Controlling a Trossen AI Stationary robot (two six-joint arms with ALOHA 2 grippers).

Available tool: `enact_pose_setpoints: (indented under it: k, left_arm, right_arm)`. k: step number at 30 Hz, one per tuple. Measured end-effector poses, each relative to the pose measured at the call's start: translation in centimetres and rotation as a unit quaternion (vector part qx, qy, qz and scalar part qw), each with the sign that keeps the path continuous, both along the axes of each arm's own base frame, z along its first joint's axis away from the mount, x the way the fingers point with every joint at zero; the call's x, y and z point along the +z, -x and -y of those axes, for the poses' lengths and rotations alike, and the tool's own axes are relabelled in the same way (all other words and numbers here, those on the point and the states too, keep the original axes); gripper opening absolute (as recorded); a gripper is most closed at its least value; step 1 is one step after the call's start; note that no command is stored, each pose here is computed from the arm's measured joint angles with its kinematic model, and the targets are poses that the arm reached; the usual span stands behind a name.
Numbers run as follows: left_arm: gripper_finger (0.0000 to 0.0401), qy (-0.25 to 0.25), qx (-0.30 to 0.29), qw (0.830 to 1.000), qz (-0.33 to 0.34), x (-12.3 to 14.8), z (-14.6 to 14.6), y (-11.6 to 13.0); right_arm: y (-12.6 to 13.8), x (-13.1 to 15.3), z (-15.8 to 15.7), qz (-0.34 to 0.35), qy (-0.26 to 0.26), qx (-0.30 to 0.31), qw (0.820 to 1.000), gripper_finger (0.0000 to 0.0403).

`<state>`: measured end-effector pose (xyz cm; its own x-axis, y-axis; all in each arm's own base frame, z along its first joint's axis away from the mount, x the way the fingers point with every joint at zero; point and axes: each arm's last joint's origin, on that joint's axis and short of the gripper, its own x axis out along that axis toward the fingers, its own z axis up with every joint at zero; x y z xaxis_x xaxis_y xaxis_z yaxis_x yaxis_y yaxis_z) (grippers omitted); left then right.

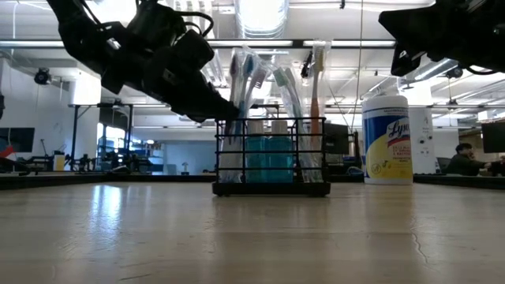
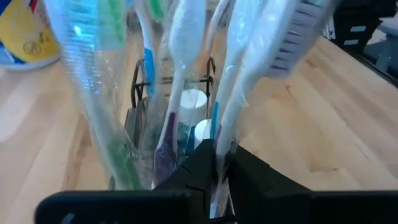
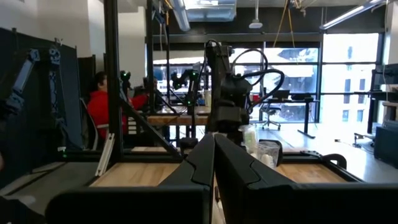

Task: Pick & Place toothbrushing station
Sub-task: Put the violet toothbrush into the black wire organizer

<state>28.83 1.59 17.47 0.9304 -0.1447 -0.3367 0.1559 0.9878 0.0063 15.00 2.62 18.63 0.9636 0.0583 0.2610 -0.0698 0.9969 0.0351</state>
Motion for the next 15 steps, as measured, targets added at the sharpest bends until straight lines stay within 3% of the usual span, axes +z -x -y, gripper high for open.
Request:
enact_pose_setpoints:
  k: [8,15]
  left_arm:
    - [0.0103,0.025,0.012,1.0,0.006,1.1,-0.1,0.5]
    - [0.0185,0.025,-0.001,1.0,0.006,1.1,0.0,0.6]
  right_arm:
    - [0.0,-0.1,0.0,-0.004,0.001,0.0,1.0,0.0008]
    - [0.0,-0.1,0.0,-0.008,0.002,0.001,1.0,0.0008]
